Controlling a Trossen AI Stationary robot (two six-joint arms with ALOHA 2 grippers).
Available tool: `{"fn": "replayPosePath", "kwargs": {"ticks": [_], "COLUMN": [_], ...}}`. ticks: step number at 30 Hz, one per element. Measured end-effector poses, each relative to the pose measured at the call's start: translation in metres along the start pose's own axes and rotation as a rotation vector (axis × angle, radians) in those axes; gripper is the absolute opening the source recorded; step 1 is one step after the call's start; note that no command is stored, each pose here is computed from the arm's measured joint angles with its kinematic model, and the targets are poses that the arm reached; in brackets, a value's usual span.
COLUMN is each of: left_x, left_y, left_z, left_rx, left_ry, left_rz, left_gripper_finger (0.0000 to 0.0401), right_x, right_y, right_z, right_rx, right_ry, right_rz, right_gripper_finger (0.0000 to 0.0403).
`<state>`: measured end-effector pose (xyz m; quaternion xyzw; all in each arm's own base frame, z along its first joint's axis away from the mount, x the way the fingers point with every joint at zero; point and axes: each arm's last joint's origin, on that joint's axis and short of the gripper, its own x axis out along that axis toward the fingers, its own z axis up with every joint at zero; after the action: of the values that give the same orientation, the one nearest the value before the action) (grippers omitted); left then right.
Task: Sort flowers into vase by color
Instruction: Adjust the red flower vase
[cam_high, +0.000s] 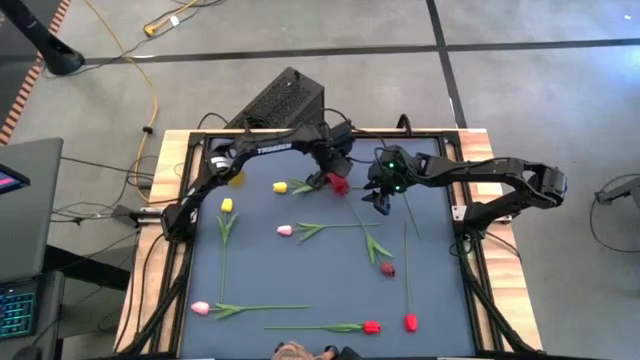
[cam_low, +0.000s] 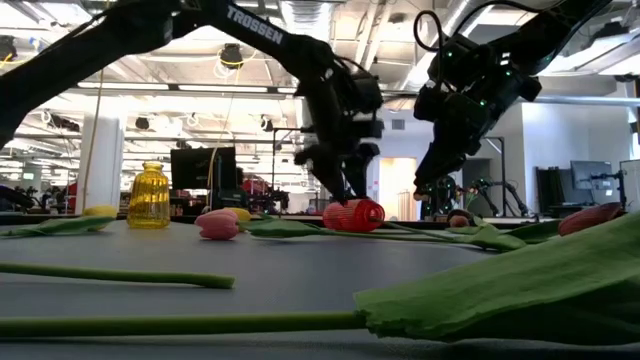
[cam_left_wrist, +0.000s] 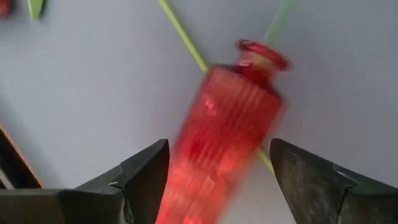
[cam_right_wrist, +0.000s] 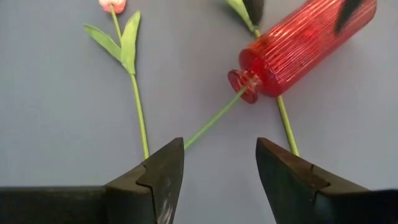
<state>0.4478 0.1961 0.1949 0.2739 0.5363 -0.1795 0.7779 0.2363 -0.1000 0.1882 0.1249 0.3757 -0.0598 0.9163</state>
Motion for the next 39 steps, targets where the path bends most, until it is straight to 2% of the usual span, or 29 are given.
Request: {"fn": "replayPosePath", "kwargs": {"ticks": [7,14,20,24,29,35,39], "left_x": [0.020,0.023,0.023,0.023,0.023,0.023,0.023], "left_y": [-0.002,-0.006,-0.006,-0.006,-0.006,-0.004,-0.004], "left_z": [-0.005,-0.008,-0.008,-0.008,-0.007,-0.006,-0.006], "left_rx": [0.014,0.009,-0.003,-0.013,-0.015,-0.034,-0.083], "left_ry": [0.071,0.123,0.131,0.133,0.134,0.126,0.142], "left_rz": [-0.024,-0.044,-0.037,-0.032,-0.030,-0.016,-0.003], "left_gripper_finger": [0.0268,0.0255,0.0234,0.0235,0.0235,0.0223,0.0239], "right_x": [0.000,0.000,0.000,0.003,0.008,0.009,0.009], "right_y": [0.001,0.001,0.000,0.006,0.020,0.025,0.025], "right_z": [-0.002,-0.002,-0.006,-0.009,-0.016,-0.017,-0.017], "right_rx": [0.002,-0.005,0.152,0.235,0.191,0.170,0.169], "right_ry": [0.020,0.020,0.059,0.069,0.089,0.089,0.090], "right_rz": [0.004,0.005,-0.036,-0.116,-0.219,-0.217,-0.213], "right_gripper_finger": [0.0225,0.0225,0.0225,0.0225,0.0225,0.0225,0.0225]}}
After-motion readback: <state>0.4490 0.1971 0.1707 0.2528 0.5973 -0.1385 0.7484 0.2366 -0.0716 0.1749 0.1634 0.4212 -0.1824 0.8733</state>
